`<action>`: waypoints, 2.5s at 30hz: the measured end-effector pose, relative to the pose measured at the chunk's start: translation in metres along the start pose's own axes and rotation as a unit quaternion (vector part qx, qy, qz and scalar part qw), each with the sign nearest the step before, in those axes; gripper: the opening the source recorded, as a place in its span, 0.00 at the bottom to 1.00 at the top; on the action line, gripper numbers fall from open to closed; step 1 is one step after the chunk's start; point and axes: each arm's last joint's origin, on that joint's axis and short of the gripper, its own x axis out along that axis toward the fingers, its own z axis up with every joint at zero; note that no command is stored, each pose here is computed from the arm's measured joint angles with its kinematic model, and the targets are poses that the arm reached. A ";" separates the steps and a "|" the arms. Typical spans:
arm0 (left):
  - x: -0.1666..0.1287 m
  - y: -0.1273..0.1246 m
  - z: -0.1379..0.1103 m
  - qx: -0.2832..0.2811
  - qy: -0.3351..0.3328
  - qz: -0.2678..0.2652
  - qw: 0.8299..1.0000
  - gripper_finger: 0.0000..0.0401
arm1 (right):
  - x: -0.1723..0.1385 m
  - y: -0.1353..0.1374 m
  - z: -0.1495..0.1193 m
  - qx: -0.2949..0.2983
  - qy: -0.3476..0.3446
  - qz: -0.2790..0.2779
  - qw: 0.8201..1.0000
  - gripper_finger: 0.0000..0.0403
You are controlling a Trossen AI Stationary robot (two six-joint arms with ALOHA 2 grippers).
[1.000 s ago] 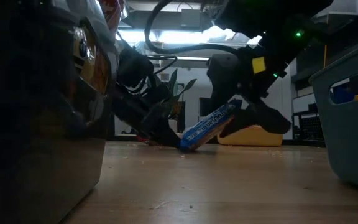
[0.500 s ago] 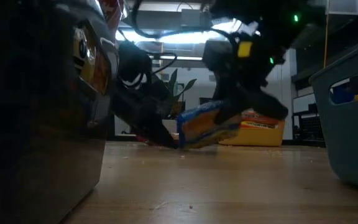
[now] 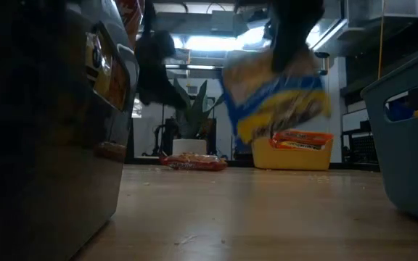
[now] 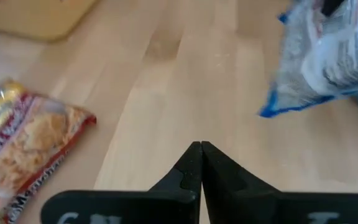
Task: Sort Maruchan noodles
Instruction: Put the blue noodle pack into the blue bin
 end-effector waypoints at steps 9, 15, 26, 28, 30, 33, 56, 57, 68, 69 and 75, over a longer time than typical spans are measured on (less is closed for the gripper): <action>-0.048 -0.017 0.023 0.015 -0.070 -0.028 0.997 0.00 | -0.097 0.030 -0.031 0.147 -0.047 0.148 0.977 0.23; -0.054 -0.021 0.025 0.019 -0.078 -0.036 0.996 0.00 | -0.132 0.065 -0.067 0.238 -0.049 0.180 0.953 0.23; -0.054 -0.027 0.024 0.021 -0.074 -0.045 0.996 0.00 | -0.115 0.122 -0.097 0.292 -0.042 0.255 0.921 0.23; -0.054 -0.027 0.023 0.020 -0.073 -0.045 0.996 0.00 | -0.103 0.124 -0.100 0.289 -0.029 0.263 0.920 0.23; -0.054 -0.027 0.024 0.020 -0.074 -0.045 0.996 0.00 | -0.091 0.124 -0.101 0.280 -0.011 0.271 0.921 0.23; -0.054 -0.027 0.024 0.019 -0.074 -0.041 0.996 0.00 | -0.078 0.119 -0.104 0.261 0.004 0.287 0.922 0.23; -0.054 -0.026 0.024 0.018 -0.077 -0.021 0.997 0.00 | -0.025 0.064 -0.162 0.355 -0.077 0.444 0.819 0.24; -0.054 -0.026 0.024 0.018 -0.077 -0.021 0.997 0.00 | -0.020 0.063 -0.165 0.359 -0.070 0.438 0.821 0.24; -0.054 -0.025 0.024 0.017 -0.079 -0.014 0.997 0.00 | -0.005 0.063 -0.174 0.354 -0.056 0.457 0.814 0.24; -0.054 -0.025 0.024 0.017 -0.079 -0.011 0.997 0.00 | -0.004 0.063 -0.174 0.354 -0.055 0.456 0.815 0.24; -0.054 -0.025 0.024 0.017 -0.079 -0.009 0.997 0.00 | 0.004 0.067 -0.173 0.352 -0.043 0.448 0.821 0.24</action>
